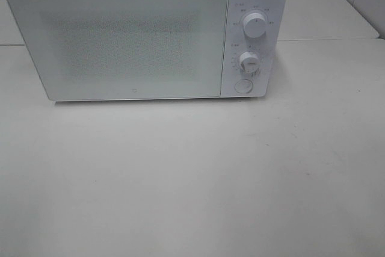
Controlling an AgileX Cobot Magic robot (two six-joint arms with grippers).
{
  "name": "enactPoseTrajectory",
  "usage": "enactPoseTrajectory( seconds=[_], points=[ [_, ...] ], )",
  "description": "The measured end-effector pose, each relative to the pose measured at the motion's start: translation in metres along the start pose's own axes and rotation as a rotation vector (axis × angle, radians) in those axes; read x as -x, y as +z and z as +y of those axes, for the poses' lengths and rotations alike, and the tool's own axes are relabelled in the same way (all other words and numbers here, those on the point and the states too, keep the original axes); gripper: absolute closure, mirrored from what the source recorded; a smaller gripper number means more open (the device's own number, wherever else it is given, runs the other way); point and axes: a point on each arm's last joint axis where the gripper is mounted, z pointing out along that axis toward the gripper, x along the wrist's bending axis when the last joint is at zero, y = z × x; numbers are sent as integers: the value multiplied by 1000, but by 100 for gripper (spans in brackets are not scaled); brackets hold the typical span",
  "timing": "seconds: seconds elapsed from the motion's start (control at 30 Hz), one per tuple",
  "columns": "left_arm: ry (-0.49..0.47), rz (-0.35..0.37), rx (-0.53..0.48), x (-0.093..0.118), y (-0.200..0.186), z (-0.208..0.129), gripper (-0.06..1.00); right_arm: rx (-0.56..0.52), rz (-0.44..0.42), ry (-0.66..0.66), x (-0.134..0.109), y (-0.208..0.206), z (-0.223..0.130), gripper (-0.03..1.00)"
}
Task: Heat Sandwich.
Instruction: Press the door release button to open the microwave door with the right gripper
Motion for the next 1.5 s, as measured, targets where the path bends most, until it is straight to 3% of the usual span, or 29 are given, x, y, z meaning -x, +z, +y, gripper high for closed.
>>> enactPoseTrajectory(
  seconds=[0.43, 0.83, 1.07, 1.5],
  points=[
    [0, 0, 0, 0, 0, 0, -3, 231, -236, 235, 11, -47, -38, 20],
    [0, 0, 0, 0, 0, 0, -3, 324, -381, 337, -1, -38, -88, 20],
    [0, 0, 0, 0, 0, 0, -3, 346, -442, 378, -5, -36, -97, 20],
    [0, 0, 0, 0, 0, 0, -3, 346, -447, 384, -5, -36, -97, 21]
  ],
)
